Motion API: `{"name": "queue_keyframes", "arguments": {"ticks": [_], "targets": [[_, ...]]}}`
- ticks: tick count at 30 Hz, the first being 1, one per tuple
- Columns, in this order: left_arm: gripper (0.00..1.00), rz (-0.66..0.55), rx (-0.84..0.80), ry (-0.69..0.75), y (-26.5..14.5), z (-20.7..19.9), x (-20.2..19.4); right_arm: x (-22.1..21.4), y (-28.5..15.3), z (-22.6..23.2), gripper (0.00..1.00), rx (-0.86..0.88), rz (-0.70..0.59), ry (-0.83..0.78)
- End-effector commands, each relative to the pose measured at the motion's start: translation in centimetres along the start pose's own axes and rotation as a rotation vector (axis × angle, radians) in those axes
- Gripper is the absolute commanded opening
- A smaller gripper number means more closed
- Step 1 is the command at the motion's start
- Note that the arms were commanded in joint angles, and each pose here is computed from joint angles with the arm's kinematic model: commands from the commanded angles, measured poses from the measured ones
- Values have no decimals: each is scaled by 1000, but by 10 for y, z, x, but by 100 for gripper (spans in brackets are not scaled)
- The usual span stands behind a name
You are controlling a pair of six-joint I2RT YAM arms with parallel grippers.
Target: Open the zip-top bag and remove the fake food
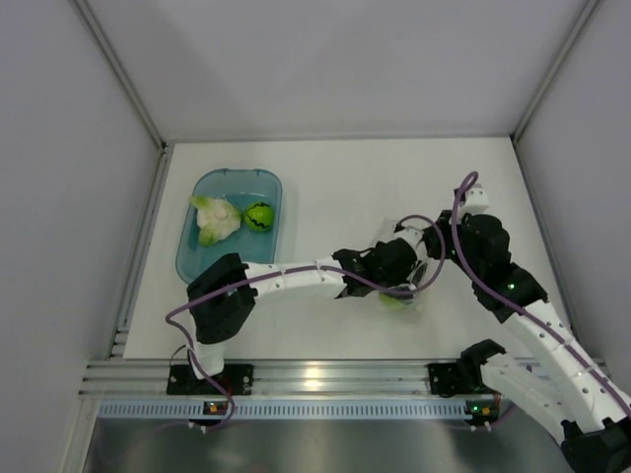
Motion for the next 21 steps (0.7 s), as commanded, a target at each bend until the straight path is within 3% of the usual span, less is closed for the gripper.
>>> {"name": "queue_keyframes", "arguments": {"ticks": [1, 15, 21], "targets": [[0, -84, -124, 100, -26, -31, 11, 49, 0, 16, 0, 63, -99, -68], [0, -337, -113, 184, -67, -23, 55, 5, 9, 29, 0, 151, 144, -170], [0, -443, -27, 201, -74, -17, 84, 2, 3, 36, 0, 160, 127, -180]]}}
Point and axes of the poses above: each gripper's point midway between its finger pads, its own y axis out along the fingers, its own z axis along the line the jaws close on, x = y × z, the point moved 1 cm from there along -y, back along the fingers, and after that the axes turned 9 degrees about -y, right-handed, at the moved point
